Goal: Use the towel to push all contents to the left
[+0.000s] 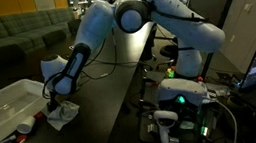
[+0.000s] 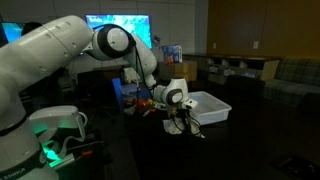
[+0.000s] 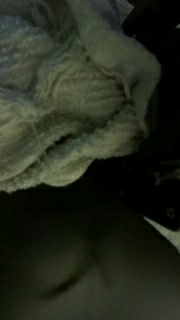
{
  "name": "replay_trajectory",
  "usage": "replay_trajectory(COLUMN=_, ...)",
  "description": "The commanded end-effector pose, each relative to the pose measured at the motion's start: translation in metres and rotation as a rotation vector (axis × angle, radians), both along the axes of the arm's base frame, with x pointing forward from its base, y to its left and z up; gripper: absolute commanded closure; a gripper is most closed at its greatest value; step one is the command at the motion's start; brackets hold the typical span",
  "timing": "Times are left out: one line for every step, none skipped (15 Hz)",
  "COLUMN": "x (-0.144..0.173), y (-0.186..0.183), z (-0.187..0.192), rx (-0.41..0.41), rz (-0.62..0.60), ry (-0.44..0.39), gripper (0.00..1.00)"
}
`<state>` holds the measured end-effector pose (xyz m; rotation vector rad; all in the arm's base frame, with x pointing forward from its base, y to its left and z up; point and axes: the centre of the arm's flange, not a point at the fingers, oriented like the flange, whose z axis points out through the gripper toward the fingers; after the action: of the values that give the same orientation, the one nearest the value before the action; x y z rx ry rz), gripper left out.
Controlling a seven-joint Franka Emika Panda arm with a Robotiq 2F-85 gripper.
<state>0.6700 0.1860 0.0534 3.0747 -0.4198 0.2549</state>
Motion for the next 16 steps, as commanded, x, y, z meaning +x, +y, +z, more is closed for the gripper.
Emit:
replay_trajectory(x=0.000, y=0.027, z=-0.012, rx=0.000, rz=0.032, ry=-0.025, gripper=0.99)
replay_trajectory(x=0.000, y=0.036, z=-0.014, rx=0.003, rz=0.044, ry=-0.025, gripper=0.99)
replay_trajectory(x=-0.002, y=0.041, z=-0.011, rx=0.007, rz=0.055, ry=-0.026, gripper=0.99)
replay_trajectory(x=0.000, y=0.052, z=-0.014, rx=0.009, rz=0.063, ry=-0.029, gripper=0.99)
replay_trajectory(x=-0.002, y=0.058, z=-0.014, rx=0.008, rz=0.070, ry=-0.032, gripper=0.99)
replay_trajectory(x=-0.001, y=0.066, z=-0.013, rx=0.006, rz=0.077, ry=-0.035, gripper=0.99)
replay_trajectory(x=0.001, y=0.072, z=-0.014, rx=-0.002, rz=0.077, ry=-0.043, gripper=0.99)
replay_trajectory(x=0.003, y=0.078, z=-0.017, rx=-0.005, rz=0.080, ry=-0.047, gripper=0.99)
replay_trajectory(x=0.003, y=0.082, z=-0.016, rx=-0.007, rz=0.081, ry=-0.055, gripper=0.99)
replay_trajectory(x=0.006, y=0.087, z=-0.017, rx=-0.005, rz=0.082, ry=-0.058, gripper=0.99)
replay_trajectory(x=0.006, y=0.090, z=-0.016, rx=0.001, rz=0.084, ry=-0.060, gripper=0.99)
replay_trajectory(x=0.009, y=0.094, z=-0.016, rx=0.010, rz=0.085, ry=-0.065, gripper=0.99)
replay_trajectory(x=0.010, y=0.098, z=-0.014, rx=0.018, rz=0.088, ry=-0.069, gripper=0.99)
replay_trajectory(x=0.011, y=0.104, z=-0.014, rx=0.032, rz=0.095, ry=-0.071, gripper=0.99)
replay_trajectory(x=0.011, y=0.108, z=-0.012, rx=0.040, rz=0.102, ry=-0.074, gripper=0.99)
replay_trajectory(x=0.010, y=0.116, z=-0.011, rx=0.051, rz=0.118, ry=-0.076, gripper=0.99)
